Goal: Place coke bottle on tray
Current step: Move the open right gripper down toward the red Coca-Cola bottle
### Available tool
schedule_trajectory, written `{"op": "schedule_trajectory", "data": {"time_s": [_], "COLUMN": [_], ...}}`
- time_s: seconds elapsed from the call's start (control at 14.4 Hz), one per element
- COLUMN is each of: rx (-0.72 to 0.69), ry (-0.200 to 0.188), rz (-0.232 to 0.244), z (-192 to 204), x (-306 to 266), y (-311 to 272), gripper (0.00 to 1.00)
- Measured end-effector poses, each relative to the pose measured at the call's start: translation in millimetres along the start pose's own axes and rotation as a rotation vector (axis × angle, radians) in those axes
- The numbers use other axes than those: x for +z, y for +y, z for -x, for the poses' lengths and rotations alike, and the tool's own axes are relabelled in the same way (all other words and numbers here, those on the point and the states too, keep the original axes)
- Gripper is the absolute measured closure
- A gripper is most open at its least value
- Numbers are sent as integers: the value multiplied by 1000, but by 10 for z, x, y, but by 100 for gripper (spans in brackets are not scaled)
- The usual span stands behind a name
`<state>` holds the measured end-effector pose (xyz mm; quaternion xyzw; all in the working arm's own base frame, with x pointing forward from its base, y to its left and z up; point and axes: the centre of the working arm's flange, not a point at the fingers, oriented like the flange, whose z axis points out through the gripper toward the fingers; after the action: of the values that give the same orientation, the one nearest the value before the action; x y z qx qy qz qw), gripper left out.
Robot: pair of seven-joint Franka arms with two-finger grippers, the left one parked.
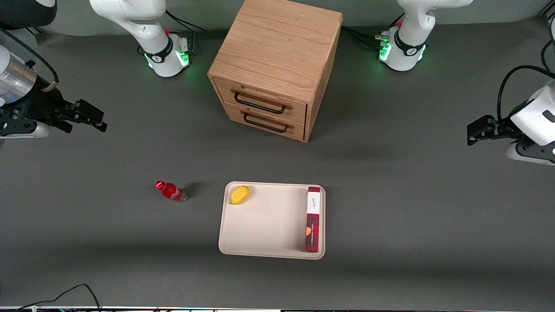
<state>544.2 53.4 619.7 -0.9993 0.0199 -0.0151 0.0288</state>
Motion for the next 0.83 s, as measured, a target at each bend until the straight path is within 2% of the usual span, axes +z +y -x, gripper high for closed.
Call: {"op": "schedule_trajectory", "data": {"time_s": [0.62, 0.83], "rx": [-27, -43], "ry": [-16, -63], "rz": [1, 0], "z": [-1, -95], "x": [38, 299], "y": [-22, -100], "gripper": [0, 0]}}
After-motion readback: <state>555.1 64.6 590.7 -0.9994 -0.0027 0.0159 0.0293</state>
